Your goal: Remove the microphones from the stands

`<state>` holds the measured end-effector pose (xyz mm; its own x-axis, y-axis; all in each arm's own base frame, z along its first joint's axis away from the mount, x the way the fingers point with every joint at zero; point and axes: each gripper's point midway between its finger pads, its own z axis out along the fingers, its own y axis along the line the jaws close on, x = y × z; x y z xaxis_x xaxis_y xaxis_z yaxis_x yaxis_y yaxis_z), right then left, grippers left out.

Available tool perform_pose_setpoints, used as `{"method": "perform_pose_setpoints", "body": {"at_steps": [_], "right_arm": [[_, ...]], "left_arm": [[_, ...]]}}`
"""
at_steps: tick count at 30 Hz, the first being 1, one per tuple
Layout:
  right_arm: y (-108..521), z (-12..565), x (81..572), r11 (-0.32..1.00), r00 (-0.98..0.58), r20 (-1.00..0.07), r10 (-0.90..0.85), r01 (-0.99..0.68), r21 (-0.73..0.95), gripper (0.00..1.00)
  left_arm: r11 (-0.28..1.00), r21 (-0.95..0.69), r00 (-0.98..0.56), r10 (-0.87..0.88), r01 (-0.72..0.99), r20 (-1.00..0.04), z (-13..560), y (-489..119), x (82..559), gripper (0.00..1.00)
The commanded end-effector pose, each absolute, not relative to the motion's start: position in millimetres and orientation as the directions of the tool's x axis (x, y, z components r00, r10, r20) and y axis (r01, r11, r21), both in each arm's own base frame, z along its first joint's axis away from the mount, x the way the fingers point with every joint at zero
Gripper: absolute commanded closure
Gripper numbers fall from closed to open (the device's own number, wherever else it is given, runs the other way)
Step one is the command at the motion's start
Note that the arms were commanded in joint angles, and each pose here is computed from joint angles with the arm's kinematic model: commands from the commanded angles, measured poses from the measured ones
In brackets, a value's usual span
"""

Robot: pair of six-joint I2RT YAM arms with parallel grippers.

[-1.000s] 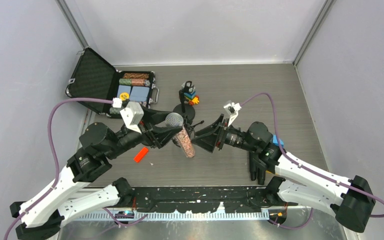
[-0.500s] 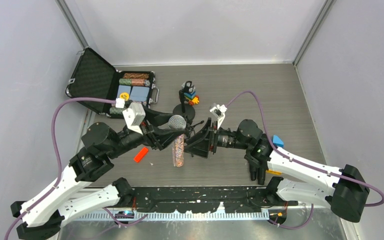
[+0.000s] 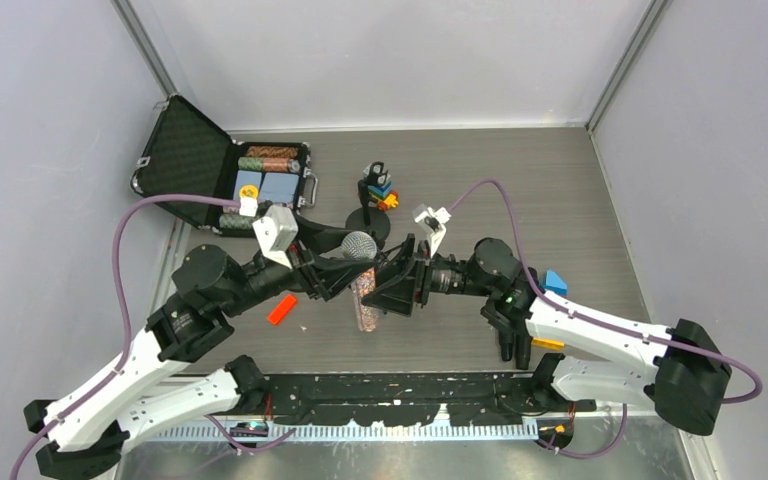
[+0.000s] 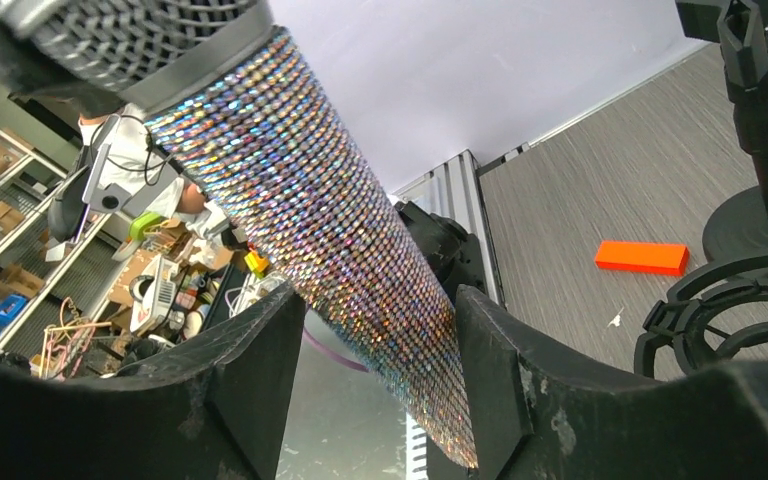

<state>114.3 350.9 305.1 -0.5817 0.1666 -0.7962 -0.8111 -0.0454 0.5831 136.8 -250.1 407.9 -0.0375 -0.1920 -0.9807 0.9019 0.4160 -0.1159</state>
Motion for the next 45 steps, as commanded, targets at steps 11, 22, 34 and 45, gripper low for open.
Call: {"method": "perform_pose_setpoints", "body": {"at_steps": [11, 22, 34, 45], "right_arm": [[358.7, 322.5, 122.3, -0.03, -0.544, -0.816, 0.196, -0.835, 0.55, 0.76], [356.1, 305.8, 136.9, 0.105, -0.542, -0.828, 0.146, -0.823, 0.558, 0.87], [371.9, 305.9, 137.1, 0.04, -0.572, -0.808, 0.141, -0.812, 0.582, 0.41], [379.6, 316.5, 130.1, -0.05, -0.584, -0.799, 0.145, -0.81, 0.584, 0.42]], "left_arm": [[0.474, -0.119, 0.03, -0.296, 0.872, -0.955, 426.8, -245.7, 151.3, 1.0], [0.548, -0.132, 0.051, -0.306, 0.826, -0.951, 421.5, -236.0, 164.4, 1.0], [0.48, -0.185, 0.037, -0.416, 0.857, -0.909, 432.4, -241.8, 157.0, 1.0], [0.475, -0.187, 0.037, -0.423, 0.86, -0.905, 433.5, -238.3, 153.5, 1.0]]}}
